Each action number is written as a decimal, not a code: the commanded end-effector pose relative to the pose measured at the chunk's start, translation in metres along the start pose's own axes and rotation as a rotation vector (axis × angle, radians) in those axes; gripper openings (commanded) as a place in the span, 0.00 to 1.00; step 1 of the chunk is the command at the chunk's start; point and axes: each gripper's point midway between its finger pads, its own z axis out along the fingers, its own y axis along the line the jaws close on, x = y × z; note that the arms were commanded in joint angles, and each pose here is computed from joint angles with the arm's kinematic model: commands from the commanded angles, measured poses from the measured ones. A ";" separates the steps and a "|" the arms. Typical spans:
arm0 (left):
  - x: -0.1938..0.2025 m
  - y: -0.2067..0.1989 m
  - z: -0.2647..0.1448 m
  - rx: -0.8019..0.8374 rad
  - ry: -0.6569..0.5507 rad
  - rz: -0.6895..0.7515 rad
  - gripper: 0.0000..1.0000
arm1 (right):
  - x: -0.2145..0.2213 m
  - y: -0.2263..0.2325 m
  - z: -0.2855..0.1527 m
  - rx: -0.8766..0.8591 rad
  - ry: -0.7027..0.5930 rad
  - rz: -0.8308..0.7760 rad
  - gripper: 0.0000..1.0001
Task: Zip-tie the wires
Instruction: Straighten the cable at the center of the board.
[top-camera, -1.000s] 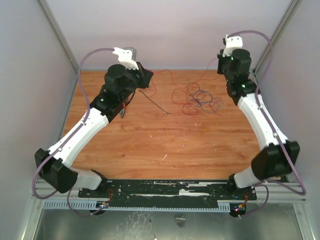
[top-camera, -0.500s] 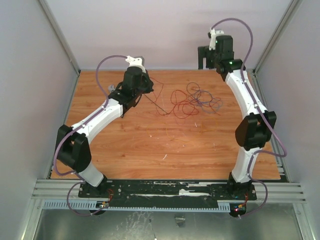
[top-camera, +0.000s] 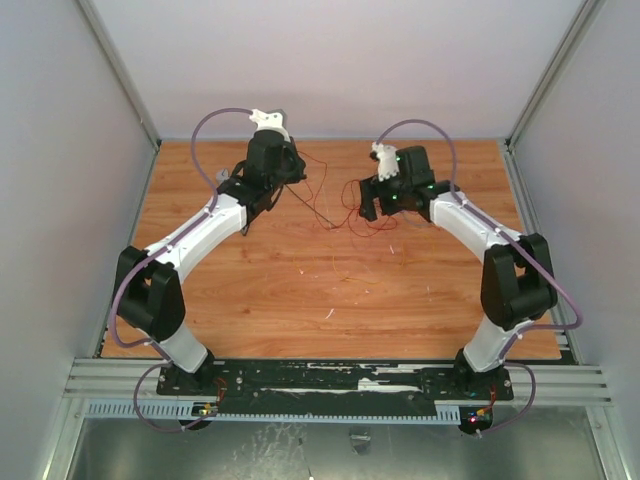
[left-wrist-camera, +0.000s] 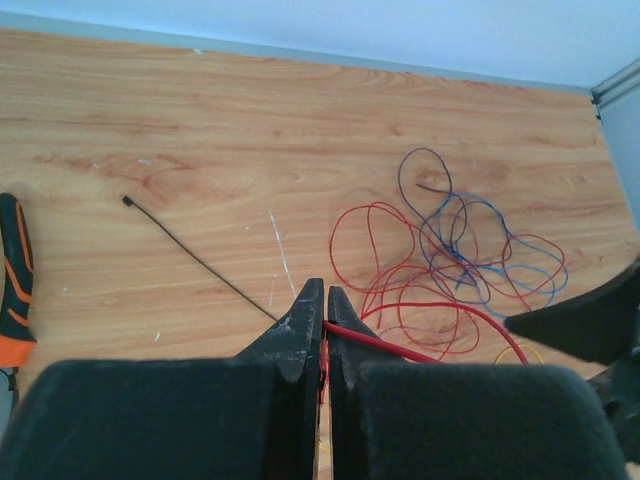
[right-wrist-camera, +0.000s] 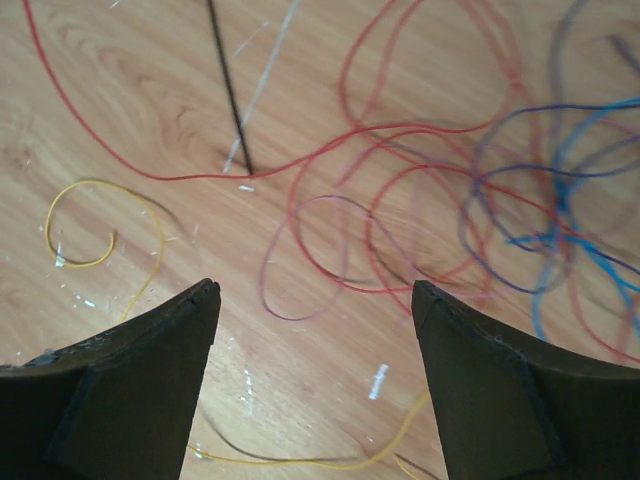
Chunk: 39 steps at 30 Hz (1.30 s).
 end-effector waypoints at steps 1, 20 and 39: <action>-0.034 -0.009 -0.008 0.026 -0.079 -0.030 0.00 | 0.005 0.024 0.028 -0.070 -0.024 -0.035 0.77; -0.088 -0.033 -0.040 0.107 -0.169 -0.042 0.00 | 0.019 0.029 0.099 -0.041 0.019 -0.049 0.49; -0.112 0.031 -0.062 0.017 -0.225 -0.104 0.00 | -0.018 0.004 0.020 0.124 -0.044 -0.090 0.00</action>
